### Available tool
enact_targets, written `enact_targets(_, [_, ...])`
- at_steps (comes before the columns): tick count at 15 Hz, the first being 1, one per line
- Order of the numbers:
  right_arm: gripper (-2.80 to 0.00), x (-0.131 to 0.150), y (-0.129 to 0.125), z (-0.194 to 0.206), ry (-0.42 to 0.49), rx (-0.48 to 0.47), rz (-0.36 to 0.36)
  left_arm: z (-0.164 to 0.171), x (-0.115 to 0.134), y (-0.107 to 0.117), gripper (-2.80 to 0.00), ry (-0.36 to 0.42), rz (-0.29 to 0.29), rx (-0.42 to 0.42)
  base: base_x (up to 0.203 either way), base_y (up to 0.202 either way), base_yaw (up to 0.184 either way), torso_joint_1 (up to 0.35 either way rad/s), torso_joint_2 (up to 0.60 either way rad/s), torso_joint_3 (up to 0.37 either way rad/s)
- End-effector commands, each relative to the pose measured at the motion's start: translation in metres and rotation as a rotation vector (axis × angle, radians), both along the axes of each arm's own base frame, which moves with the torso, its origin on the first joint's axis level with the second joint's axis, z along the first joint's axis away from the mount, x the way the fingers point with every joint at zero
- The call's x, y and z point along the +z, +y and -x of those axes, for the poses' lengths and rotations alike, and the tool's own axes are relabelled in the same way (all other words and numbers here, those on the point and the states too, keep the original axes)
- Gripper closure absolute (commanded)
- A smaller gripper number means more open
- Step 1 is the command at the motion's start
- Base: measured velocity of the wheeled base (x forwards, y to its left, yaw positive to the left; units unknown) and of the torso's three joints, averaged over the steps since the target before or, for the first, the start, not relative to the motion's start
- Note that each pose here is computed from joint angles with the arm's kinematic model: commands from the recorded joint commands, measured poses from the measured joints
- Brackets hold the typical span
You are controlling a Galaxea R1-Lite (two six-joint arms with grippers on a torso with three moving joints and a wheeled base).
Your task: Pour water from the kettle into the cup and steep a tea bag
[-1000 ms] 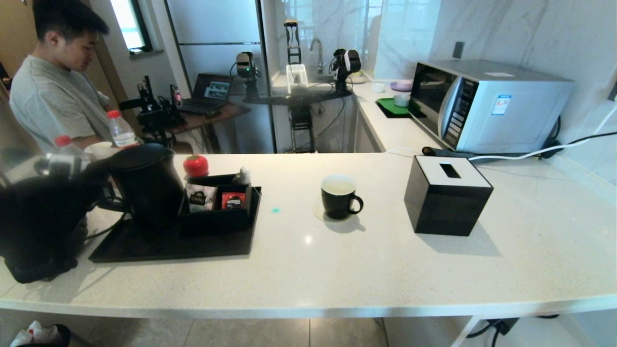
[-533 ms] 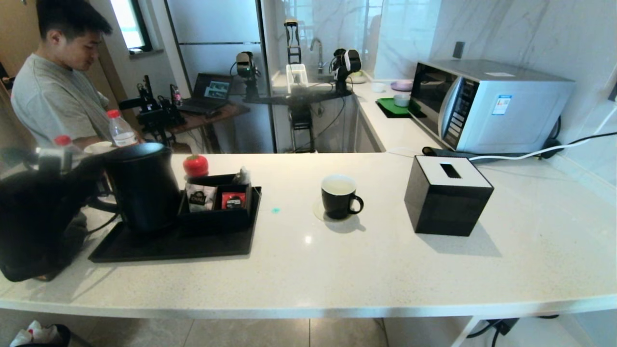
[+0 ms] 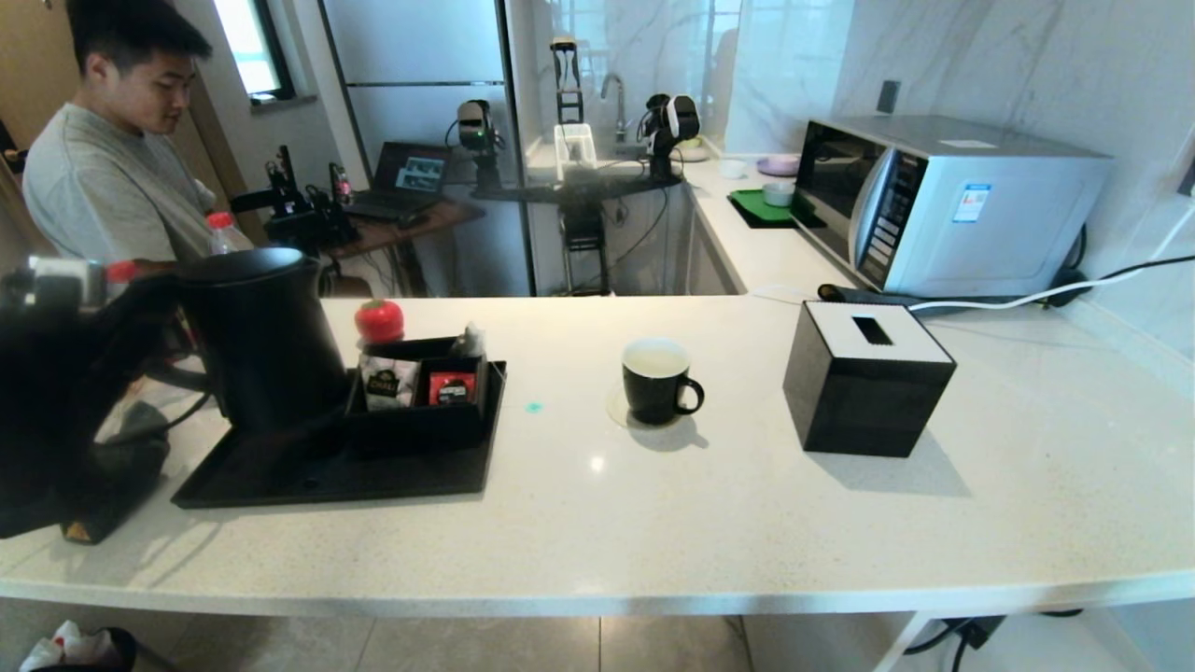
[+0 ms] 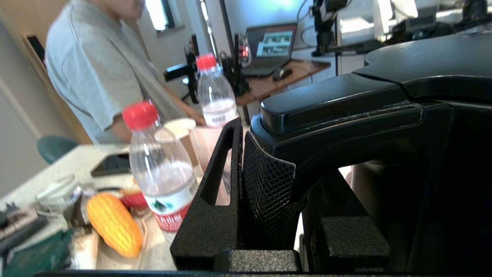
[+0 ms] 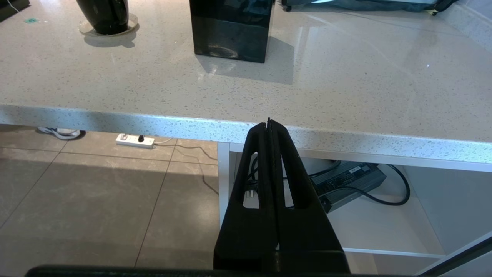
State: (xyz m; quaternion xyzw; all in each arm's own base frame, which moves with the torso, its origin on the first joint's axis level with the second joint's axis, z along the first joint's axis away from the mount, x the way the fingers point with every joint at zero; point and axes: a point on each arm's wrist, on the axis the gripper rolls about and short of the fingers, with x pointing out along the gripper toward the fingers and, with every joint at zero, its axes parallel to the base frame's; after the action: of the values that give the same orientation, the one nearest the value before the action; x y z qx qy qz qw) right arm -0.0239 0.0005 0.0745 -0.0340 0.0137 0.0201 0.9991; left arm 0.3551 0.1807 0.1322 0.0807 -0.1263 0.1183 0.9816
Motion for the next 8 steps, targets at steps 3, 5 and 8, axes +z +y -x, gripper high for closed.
enact_targets(3, [0.0, 0.0, 0.0, 0.0, 0.0, 0.001, 0.001, 0.014, 0.027, -0.006, 0.0, -0.081, -0.043, 0.003, 0.0, 0.0, 0.0, 0.0, 0.0, 0.0])
enact_targets(5, [0.0, 0.0, 0.0, 0.0, 0.0, 0.001, 0.001, 0.022, 0.034, -0.008, 0.0, -0.091, -0.048, 0.008, 0.0, 0.0, 0.0, 0.0, 0.0, 0.0])
enact_targets(8, [0.0, 0.0, 0.0, 0.0, 0.0, 0.001, 0.001, 0.036, 0.043, -0.014, 0.0, -0.094, -0.049, 0.009, 0.0, 0.0, 0.0, 0.0, 0.0, 0.0])
